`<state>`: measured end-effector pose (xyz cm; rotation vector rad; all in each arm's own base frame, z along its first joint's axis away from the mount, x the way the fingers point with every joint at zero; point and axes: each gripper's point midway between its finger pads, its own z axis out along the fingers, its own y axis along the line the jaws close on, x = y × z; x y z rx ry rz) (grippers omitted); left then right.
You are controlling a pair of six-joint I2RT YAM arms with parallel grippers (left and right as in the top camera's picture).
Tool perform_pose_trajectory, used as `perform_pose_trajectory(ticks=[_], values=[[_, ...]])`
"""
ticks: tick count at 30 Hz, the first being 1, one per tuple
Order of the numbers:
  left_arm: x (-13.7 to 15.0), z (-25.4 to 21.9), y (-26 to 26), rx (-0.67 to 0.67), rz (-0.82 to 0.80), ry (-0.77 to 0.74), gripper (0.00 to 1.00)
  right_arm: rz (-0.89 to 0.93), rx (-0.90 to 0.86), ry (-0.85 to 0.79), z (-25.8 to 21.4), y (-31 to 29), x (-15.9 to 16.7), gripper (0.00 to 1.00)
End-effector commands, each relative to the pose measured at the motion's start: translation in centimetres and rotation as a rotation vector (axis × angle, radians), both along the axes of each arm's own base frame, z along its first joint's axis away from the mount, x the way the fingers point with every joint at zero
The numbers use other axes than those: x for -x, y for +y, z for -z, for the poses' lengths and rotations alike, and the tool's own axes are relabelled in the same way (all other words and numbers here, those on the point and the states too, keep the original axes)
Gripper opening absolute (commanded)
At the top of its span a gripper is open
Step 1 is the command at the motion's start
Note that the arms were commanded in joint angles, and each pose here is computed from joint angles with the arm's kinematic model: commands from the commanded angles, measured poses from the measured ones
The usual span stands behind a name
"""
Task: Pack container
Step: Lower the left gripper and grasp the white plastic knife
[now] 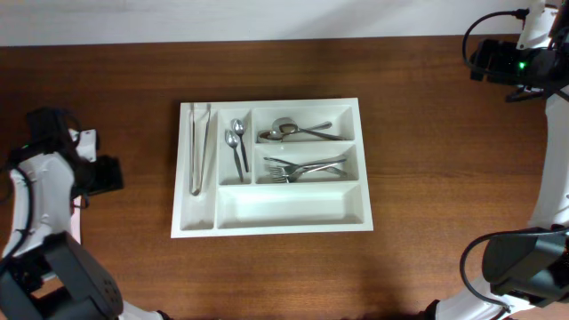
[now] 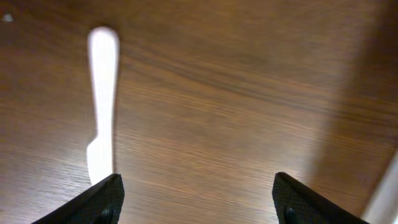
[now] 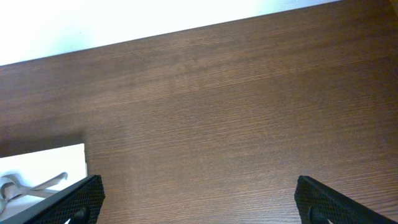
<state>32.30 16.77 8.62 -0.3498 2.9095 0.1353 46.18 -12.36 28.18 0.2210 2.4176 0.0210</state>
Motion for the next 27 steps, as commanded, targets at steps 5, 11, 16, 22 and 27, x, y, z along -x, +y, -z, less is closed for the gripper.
perform_pose_trajectory(ticks=[5, 11, 16, 22, 27], values=[[1.5, 0.0, 4.4, -0.035, 0.044, -0.017, 0.74, -0.001, -0.016, 0.001, 0.3, 0.1, -0.2, 0.99], [2.3, 0.8, 6.9, -0.076, 0.133, 0.001, 0.69, -0.001, -0.016, 0.001, 0.3, 0.1, -0.2, 0.99], [3.3, 3.1, 8.0, -0.048, 0.121, 0.052, 0.69, -0.001, -0.016, 0.001, 0.3, 0.1, -0.2, 0.99], [3.9, 6.4, 7.9, 0.011, 0.111, 0.110, 0.67, -0.001, -0.016, 0.001, 0.3, 0.1, -0.2, 0.99], [3.9, 8.6, 7.9, 0.040, 0.109, 0.139, 0.65, -0.001, -0.016, 0.001, 0.3, 0.1, -0.2, 0.99]])
